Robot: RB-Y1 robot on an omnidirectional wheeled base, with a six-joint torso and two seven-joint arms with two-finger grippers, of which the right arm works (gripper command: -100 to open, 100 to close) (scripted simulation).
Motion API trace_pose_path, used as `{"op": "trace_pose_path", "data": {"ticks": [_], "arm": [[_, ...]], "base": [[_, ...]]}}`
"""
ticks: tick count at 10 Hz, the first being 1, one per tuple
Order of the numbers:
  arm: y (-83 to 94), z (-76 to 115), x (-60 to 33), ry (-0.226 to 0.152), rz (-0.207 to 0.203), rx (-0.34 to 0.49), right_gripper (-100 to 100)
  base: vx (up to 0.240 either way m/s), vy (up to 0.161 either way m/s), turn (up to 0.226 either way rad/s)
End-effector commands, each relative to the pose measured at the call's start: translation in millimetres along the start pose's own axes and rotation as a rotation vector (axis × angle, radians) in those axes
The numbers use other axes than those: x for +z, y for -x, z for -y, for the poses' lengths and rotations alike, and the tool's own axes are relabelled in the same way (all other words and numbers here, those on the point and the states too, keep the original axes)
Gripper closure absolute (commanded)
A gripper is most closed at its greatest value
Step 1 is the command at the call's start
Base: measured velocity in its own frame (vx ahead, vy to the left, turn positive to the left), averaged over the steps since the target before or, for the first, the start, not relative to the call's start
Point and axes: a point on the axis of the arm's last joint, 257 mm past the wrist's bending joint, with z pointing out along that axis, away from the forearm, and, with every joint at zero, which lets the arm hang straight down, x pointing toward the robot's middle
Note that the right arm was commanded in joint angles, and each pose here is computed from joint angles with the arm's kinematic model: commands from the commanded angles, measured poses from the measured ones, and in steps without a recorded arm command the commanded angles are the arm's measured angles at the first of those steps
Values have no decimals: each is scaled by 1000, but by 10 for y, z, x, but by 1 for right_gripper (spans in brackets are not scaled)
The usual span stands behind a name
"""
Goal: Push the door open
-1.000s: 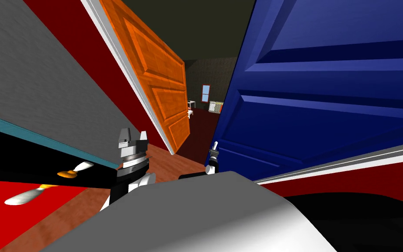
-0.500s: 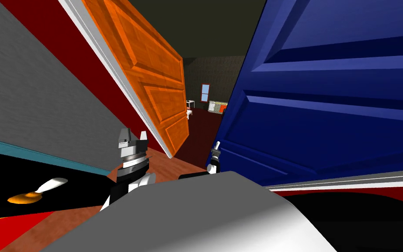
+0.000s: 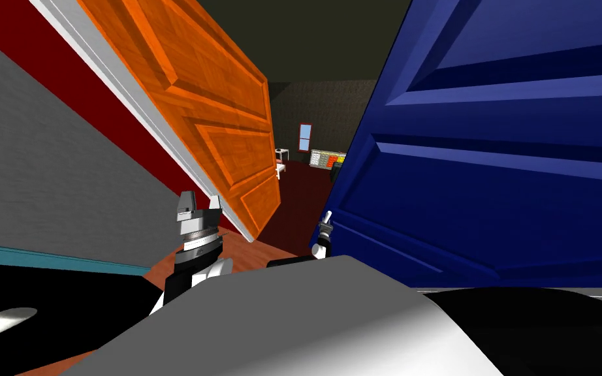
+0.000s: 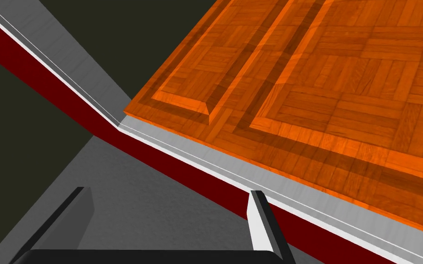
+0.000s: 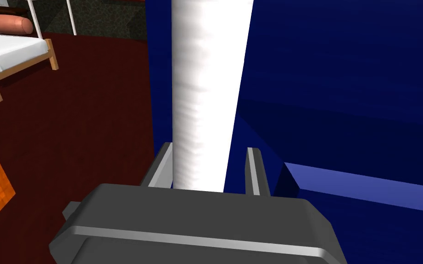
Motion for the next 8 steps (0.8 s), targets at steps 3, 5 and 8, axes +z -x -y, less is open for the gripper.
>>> {"op": "trace_pose_path", "data": {"ticks": [3,5,8], "arm": [[-16,-313,100,72,-9,-9,100],[-14,-483,136,118,-7,-5,100],[-7,-600,151,154,-3,1,100]], "base": [[165,-8,-59],[187,-20,-58],[189,-13,-62]]}}
